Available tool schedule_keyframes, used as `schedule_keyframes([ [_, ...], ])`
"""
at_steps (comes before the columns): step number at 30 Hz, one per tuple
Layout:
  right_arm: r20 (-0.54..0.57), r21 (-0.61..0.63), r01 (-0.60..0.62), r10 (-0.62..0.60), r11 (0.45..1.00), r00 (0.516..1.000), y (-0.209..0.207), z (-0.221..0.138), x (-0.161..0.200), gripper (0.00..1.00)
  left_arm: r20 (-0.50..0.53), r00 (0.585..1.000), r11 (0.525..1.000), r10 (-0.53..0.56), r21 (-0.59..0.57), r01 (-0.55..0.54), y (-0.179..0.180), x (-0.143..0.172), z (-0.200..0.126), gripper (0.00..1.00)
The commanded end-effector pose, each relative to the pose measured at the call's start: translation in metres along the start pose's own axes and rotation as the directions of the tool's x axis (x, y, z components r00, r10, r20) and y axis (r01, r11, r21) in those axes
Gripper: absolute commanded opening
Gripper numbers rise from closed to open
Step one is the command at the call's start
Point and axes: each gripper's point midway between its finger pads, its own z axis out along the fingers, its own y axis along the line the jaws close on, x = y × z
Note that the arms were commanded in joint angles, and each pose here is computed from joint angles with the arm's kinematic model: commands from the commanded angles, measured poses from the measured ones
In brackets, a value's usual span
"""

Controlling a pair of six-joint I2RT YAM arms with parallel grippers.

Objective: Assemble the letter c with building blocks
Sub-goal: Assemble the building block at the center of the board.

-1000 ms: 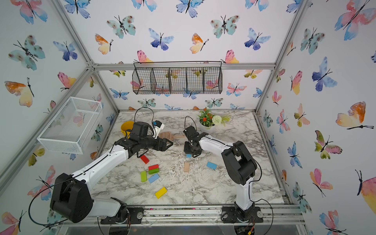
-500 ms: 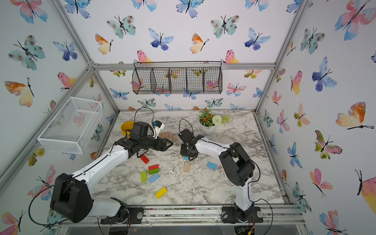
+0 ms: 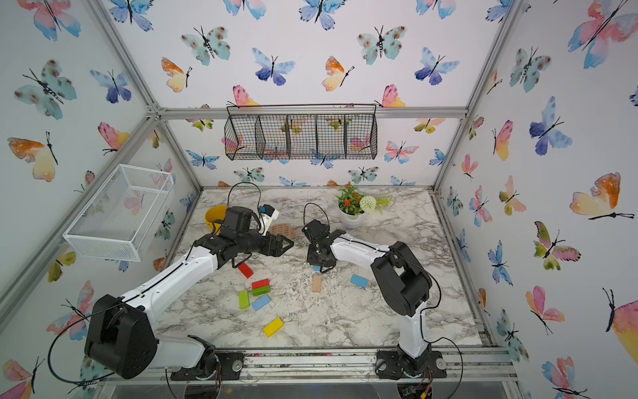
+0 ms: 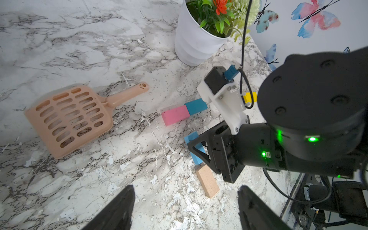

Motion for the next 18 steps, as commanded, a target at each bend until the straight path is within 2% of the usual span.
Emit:
schedule_keyframes([
  [1, -0.021, 0.041, -0.008, 0.009, 0.999, 1.000, -0.007, 0.011, 0.010, 0.29, 0.007, 1.000, 1.000, 0.005, 0.028, -0.005, -0.010, -0.001, -0.006, 0.82],
  [9, -0.039, 0.092, 0.026, -0.023, 0.995, 0.999, -0.016, 0.015, 0.018, 0.30, 0.020, 1.000, 1.000, 0.013, 0.023, -0.014, -0.011, -0.004, -0.010, 0.83],
  [18, -0.047, 0.086, 0.031, -0.027, 0.996, 0.999, -0.013, 0.019, 0.021, 0.31, 0.022, 1.000, 1.000, 0.013, 0.025, -0.013, -0.011, -0.005, -0.011, 0.83],
])
